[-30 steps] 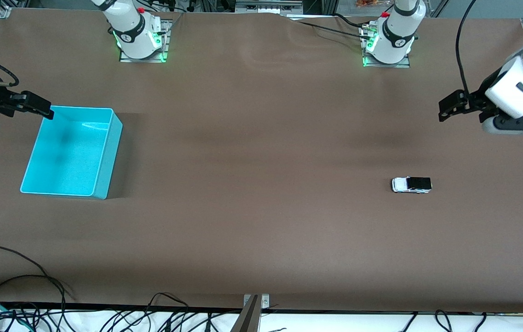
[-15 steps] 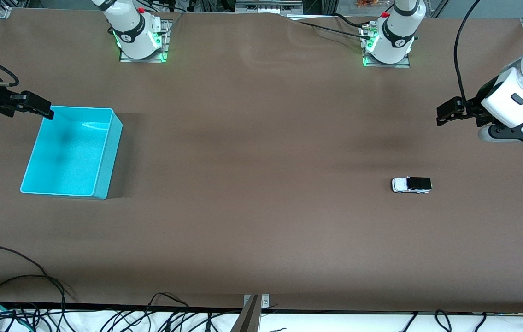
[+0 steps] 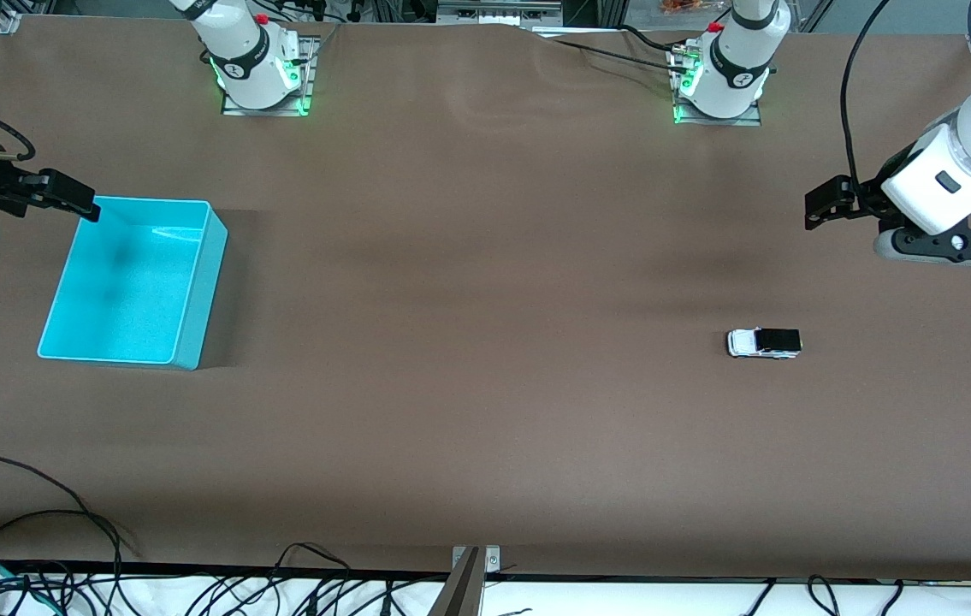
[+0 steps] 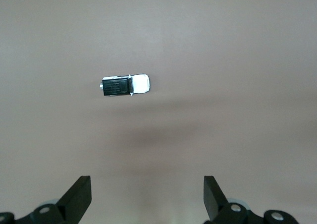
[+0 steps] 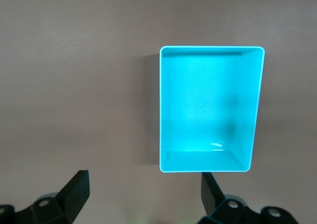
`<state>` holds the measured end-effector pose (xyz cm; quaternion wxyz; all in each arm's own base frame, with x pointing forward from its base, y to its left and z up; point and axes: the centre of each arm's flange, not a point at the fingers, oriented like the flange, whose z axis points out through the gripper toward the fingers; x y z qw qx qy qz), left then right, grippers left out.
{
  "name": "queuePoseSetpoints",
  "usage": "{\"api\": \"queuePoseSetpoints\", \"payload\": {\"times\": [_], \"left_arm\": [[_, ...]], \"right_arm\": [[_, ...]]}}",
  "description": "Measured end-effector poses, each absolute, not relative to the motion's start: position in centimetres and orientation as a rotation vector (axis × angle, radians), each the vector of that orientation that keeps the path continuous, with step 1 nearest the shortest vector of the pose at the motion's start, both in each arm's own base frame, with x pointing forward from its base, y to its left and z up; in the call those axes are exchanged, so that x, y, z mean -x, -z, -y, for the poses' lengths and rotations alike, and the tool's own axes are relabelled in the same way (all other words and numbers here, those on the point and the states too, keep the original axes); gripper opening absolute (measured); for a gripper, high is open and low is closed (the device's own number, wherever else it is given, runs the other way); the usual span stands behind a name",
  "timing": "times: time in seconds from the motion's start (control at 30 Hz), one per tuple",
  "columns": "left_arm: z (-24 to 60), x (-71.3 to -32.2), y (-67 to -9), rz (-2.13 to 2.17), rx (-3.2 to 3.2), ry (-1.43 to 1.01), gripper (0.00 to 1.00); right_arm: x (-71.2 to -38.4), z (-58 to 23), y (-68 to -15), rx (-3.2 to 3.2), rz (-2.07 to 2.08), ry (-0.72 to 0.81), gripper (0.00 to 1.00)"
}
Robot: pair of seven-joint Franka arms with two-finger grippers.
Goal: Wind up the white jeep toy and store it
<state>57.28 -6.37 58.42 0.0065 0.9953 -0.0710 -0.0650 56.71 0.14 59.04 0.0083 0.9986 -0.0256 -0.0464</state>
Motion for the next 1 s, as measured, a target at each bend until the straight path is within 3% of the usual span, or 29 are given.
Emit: {"api": "queuePoseSetpoints", "payload": {"times": [0.57,1.0], "left_arm": [[4.6,-59.3,-53.6,0.806,-2.995,0.317,1.0],[2.7,-60.7,-48.7,1.218,-2.834,0.264,1.0]], "right_arm": [[-56.7,-0.1,-59.0,-3.121,0.08,0.145,1.0],[-56.7,-0.1,-59.0,-3.121,0.08,0.145,1.0]]}}
